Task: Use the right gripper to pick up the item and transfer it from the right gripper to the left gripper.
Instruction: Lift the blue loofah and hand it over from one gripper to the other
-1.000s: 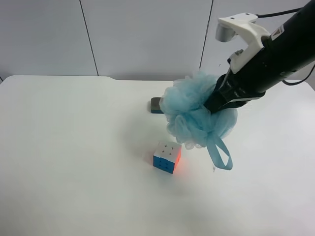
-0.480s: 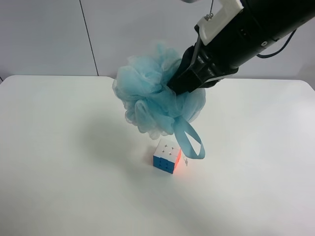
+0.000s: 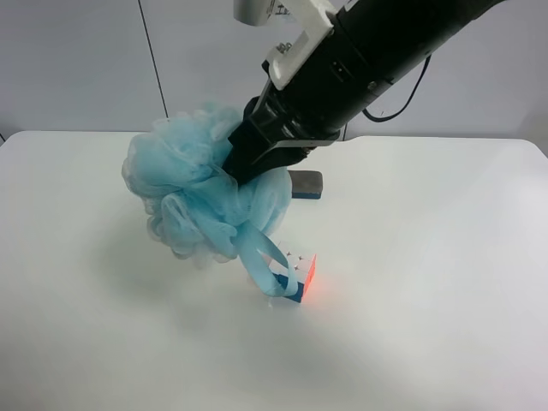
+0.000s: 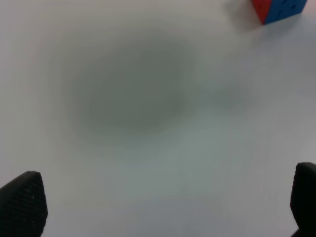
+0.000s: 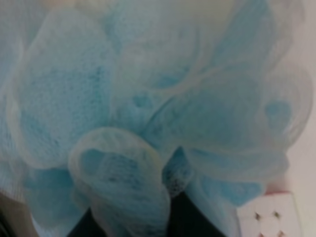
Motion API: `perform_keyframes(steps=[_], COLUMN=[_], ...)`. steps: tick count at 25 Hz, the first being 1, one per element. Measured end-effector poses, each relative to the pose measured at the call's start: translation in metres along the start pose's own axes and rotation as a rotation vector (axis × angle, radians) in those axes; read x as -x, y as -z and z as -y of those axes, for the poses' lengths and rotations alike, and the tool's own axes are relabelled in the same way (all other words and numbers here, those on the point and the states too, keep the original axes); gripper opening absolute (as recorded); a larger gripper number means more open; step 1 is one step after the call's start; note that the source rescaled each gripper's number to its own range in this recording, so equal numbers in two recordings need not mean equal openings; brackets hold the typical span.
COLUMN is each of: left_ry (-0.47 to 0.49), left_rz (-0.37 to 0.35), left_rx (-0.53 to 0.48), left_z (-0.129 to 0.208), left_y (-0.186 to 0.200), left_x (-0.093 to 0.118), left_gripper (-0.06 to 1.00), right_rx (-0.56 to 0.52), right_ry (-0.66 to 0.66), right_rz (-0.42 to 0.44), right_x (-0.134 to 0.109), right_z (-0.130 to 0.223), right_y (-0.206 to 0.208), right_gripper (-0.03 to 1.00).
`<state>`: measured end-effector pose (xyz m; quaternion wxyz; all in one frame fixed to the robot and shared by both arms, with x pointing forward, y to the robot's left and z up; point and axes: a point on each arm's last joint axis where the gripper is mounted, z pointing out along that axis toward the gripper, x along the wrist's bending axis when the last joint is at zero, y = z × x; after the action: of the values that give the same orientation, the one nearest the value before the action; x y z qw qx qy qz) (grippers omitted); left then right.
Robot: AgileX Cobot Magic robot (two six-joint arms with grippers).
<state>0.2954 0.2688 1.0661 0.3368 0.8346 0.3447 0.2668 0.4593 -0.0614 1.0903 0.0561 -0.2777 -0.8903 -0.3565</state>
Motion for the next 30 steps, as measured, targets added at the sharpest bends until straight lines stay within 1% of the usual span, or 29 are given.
perform_keyframes(steps=[4,9,14,17,22,30], left_ry=[-0.083,-0.159,-0.211,-0.234,-0.265,-0.276], left_rz=[0.041,0.117,0.172,0.198,0.222,0.219], left_rx=[0.018,0.005,-0.006,-0.02,-0.024,0.017], left_z=[-0.021,-0.044,-0.066,-0.075,-0.085,-0.099], left_y=[-0.006,-0.025,-0.049,-0.065,-0.084,-0.1], left_x=[-0.004,-0.002,0.003,0.008,0.015,0.018], left_gripper=[1.0,1.0,1.0,1.0,1.0,1.0], right_rx=[0.01,0.032,0.043,0.071,0.125,0.134], right_ry=[-0.031,-0.067,-0.095,-0.105,-0.138,-0.144], right_rz=[-0.068,-0.136,-0.168,-0.172,-0.171,-0.178], right_x=[0.001,0.0,0.002,0.003,0.004,0.002], right_z=[-0.006,-0.009,-0.01,-0.013,-0.018,-0.019], right_y=[-0.012,-0.022,-0.03,-0.033,-0.033,-0.034], right_gripper=[0.02,0.01,0.01,0.01,0.01,0.01])
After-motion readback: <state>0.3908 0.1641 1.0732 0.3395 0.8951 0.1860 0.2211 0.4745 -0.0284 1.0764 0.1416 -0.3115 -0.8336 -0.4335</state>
